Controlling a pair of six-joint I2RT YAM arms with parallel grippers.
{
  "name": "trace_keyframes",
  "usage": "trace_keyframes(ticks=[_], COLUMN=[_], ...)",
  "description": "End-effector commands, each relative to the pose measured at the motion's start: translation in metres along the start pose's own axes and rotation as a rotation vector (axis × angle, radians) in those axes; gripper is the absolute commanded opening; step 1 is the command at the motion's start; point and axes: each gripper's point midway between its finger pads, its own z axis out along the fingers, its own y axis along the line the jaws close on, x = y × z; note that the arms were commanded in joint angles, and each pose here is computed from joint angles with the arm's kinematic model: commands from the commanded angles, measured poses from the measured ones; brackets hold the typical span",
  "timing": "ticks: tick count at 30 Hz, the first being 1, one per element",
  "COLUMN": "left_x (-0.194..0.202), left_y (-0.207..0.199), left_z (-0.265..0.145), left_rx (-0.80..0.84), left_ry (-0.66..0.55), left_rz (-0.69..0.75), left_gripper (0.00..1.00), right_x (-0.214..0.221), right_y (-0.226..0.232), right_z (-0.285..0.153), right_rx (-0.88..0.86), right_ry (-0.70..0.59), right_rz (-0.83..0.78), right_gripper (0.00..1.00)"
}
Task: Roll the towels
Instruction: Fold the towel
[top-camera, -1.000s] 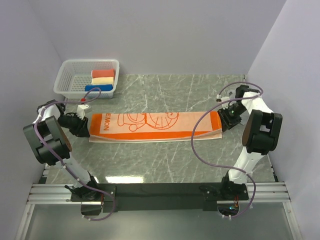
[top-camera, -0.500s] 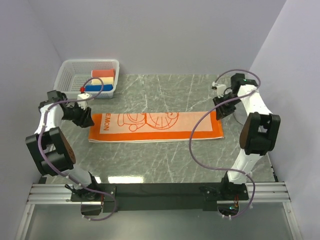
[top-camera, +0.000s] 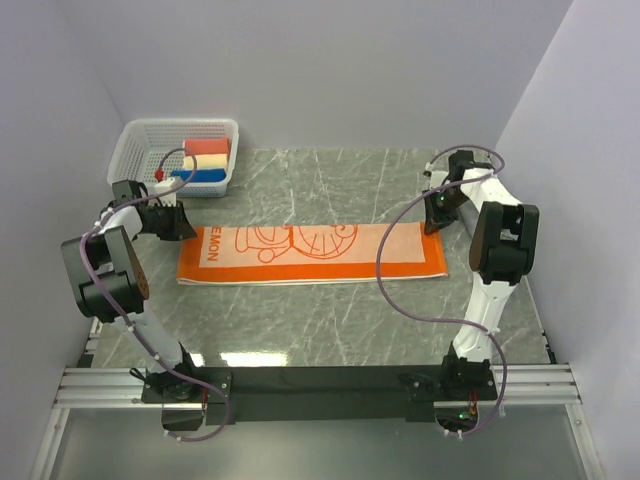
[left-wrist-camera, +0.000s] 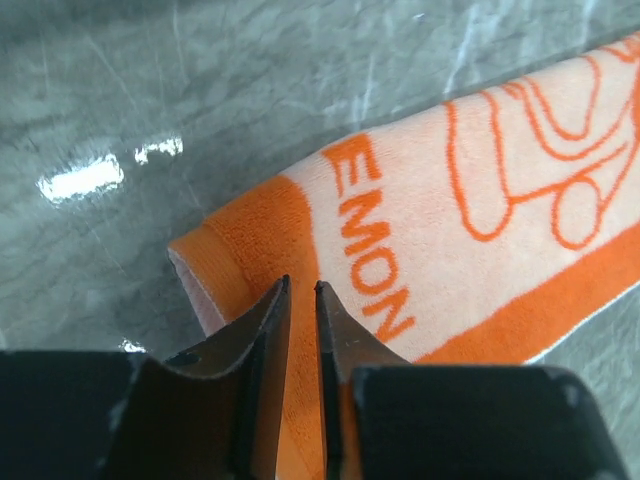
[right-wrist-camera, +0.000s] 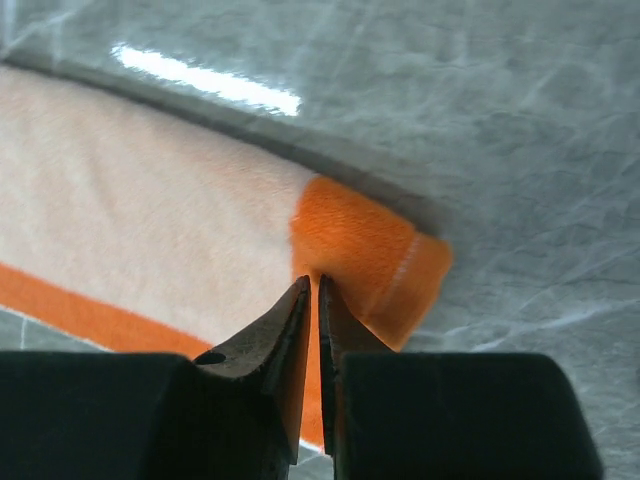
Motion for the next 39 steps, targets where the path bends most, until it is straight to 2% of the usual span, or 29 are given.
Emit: trace_keyframes(ticks=[1, 8, 14, 17, 18, 21, 24, 26, 29, 30, 31, 33, 39], left_x=[-0.003, 0.005, 0.006, -0.004, -0.007, -0.026, -0.048, -0.061, -0.072, -0.075, -0.077, -0.084, -0.109], left_y=[0.011, 0.064, 0.062, 0.047, 0.042, 0.016, -0.01, -0.025, -0.039, -0.042, -0.046, -0.058, -0.085], left_z=[0.005, 0.008, 0.009, -0.002, -0.006, -0.029, -0.057, -0.078, -0.101, -0.106, -0.11, -0.122, -0.152], left_rx=[-0.055, -0.242, -0.21, -0.169, -0.159, -0.102, -0.084, -0.099, -0.13, -0.135, -0.136, -0.134, -0.126], left_ry=[-0.031, -0.018, 0.004, -0.028, -0.04, -0.113, -0.193, -0.247, -0.302, -0.315, -0.326, -0.359, -0.494], left_rz=[-0.032, -0.166, -0.184, -0.127, -0.112, -0.034, 0.074, 0.158, 0.227, 0.239, 0.248, 0.269, 0.282], left_gripper=[0.21, 0.16, 0.16, 0.18, 0.19, 0.27, 0.41, 0.52, 0.76, 0.78, 0.94, 0.99, 0.99], right_x=[-0.012, -0.011, -0.021, -0.028, -0.034, -0.046, -0.044, -0.038, -0.014, -0.007, -0.002, 0.012, 0.036], right_y=[-0.019, -0.047, -0.052, -0.039, -0.034, -0.023, -0.021, -0.025, -0.031, -0.033, -0.034, -0.033, -0.031], right_z=[0.007, 0.023, 0.022, 0.008, -0.007, -0.044, -0.074, -0.081, -0.08, -0.078, -0.076, -0.068, -0.044], right_rx=[0.069, 0.173, 0.179, 0.139, 0.137, 0.144, 0.16, 0.177, 0.174, 0.174, 0.175, 0.176, 0.157], right_ry=[-0.033, -0.001, 0.008, -0.026, -0.061, -0.137, -0.176, -0.167, -0.111, -0.094, -0.084, -0.059, 0.002], right_rz=[0.047, 0.081, 0.072, 0.056, 0.039, 0.014, 0.021, 0.036, 0.083, 0.095, 0.102, 0.119, 0.16], right_gripper=[0.14, 0.11, 0.12, 0.2, 0.27, 0.38, 0.46, 0.47, 0.47, 0.47, 0.48, 0.53, 0.54])
